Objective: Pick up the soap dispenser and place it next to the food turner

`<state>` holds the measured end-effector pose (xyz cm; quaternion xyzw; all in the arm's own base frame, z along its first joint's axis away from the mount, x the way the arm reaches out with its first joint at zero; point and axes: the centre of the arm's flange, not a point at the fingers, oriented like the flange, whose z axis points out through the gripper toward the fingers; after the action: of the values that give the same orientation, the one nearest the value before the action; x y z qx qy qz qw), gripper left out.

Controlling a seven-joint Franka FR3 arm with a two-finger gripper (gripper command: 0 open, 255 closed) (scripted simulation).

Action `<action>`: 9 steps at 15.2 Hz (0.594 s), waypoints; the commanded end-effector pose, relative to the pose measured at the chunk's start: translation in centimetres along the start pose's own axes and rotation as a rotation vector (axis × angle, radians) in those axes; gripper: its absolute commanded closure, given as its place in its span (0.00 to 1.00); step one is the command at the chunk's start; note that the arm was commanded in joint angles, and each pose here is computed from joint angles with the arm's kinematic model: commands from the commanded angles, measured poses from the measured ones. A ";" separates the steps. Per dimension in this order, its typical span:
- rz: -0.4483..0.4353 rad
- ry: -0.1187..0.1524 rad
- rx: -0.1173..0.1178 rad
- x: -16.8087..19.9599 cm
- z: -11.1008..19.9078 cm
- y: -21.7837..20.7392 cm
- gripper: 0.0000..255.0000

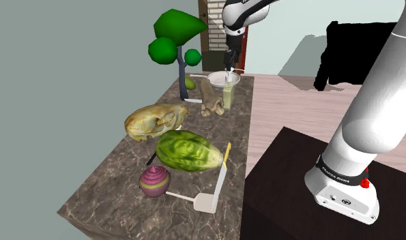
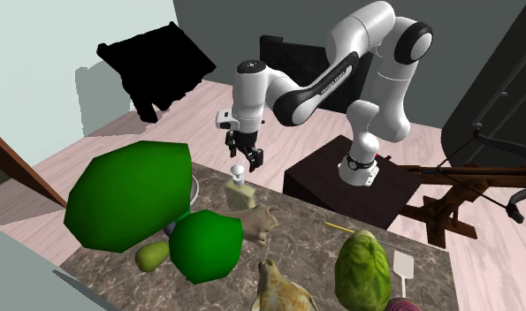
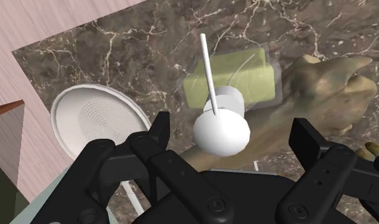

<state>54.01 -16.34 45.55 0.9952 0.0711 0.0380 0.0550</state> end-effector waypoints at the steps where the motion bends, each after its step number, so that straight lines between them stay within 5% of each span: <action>1: -0.005 0.003 -0.004 0.6 1.0 0.3 0.00; 9: -0.005 0.003 -0.004 0.6 4.5 0.3 0.00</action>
<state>55.04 -17.00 41.41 0.9949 0.0734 0.0395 0.0569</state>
